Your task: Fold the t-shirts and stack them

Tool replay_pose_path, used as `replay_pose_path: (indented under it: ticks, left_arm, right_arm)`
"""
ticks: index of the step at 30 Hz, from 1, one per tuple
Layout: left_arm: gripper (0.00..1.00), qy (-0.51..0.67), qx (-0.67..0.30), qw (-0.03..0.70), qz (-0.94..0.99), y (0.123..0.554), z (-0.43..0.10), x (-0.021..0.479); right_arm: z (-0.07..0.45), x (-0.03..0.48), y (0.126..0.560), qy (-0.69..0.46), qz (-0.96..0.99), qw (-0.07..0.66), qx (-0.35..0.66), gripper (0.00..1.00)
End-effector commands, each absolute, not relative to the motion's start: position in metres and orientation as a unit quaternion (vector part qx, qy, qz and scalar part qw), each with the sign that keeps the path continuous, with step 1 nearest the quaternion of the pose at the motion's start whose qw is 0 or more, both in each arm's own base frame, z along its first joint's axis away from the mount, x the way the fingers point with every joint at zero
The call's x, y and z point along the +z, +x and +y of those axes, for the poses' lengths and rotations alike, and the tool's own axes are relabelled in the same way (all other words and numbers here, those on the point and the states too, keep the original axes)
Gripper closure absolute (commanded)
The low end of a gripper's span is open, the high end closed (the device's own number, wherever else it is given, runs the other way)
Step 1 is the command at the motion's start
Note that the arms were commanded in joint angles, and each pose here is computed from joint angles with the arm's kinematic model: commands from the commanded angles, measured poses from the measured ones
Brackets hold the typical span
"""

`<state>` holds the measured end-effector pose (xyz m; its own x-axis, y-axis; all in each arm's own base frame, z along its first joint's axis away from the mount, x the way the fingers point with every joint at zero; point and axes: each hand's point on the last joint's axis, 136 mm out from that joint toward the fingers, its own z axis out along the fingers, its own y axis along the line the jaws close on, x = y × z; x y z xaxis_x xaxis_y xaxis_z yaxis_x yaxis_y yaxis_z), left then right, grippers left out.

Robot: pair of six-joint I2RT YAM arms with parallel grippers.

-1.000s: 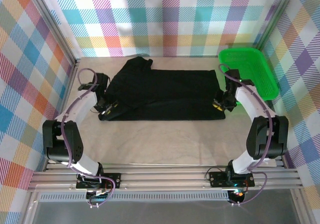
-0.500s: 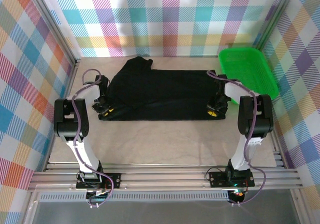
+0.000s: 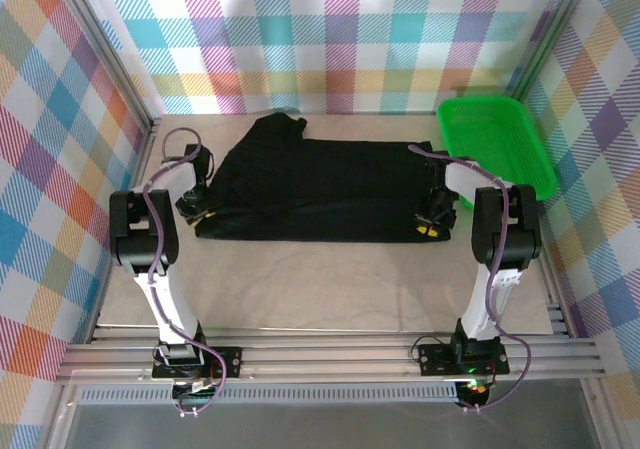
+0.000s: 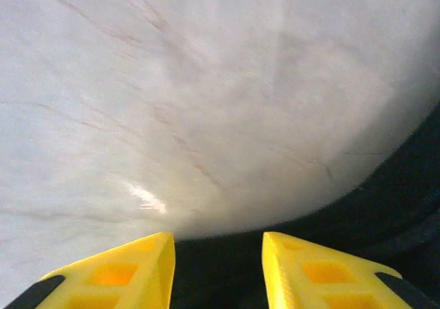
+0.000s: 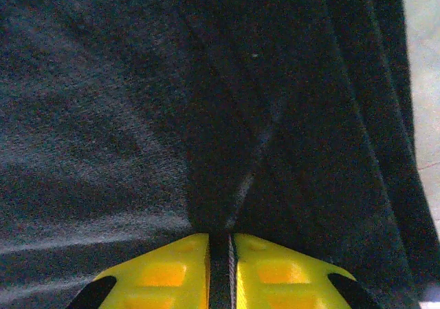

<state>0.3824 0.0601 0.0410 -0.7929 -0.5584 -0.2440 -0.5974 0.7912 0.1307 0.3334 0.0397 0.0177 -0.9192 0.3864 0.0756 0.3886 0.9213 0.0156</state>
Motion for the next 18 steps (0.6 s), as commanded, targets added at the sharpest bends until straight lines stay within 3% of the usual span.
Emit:
replay_pose_path:
  ticks: [1, 7, 11, 14, 18]
  left_arm:
    - [0.60, -0.295, 0.161, 0.160, 0.928, 0.377, 0.084, 0.097]
    - [0.62, -0.357, 0.027, 0.134, 0.924, 0.346, 0.030, 0.094]
    - [0.65, -0.377, -0.045, 0.114, 0.918, 0.351, -0.005, 0.073]
    - [0.67, -0.382, -0.045, 0.090, 0.919, 0.359, -0.010, 0.052]
    - [0.74, -0.392, 0.042, 0.052, 0.918, 0.352, 0.025, 0.028]
  right_arm:
    - [0.030, 0.028, 0.330, -0.176, -0.984, 0.032, 0.010, 0.84]
    - [0.044, 0.054, 0.342, -0.150, -0.989, -0.008, 0.000, 0.81]
    - [0.055, 0.054, 0.344, -0.153, -0.988, -0.009, -0.022, 0.81]
    - [0.057, 0.047, 0.343, -0.155, -0.988, 0.002, -0.022, 0.81]
    - [0.057, 0.033, 0.341, -0.155, -0.988, 0.022, -0.017, 0.79]
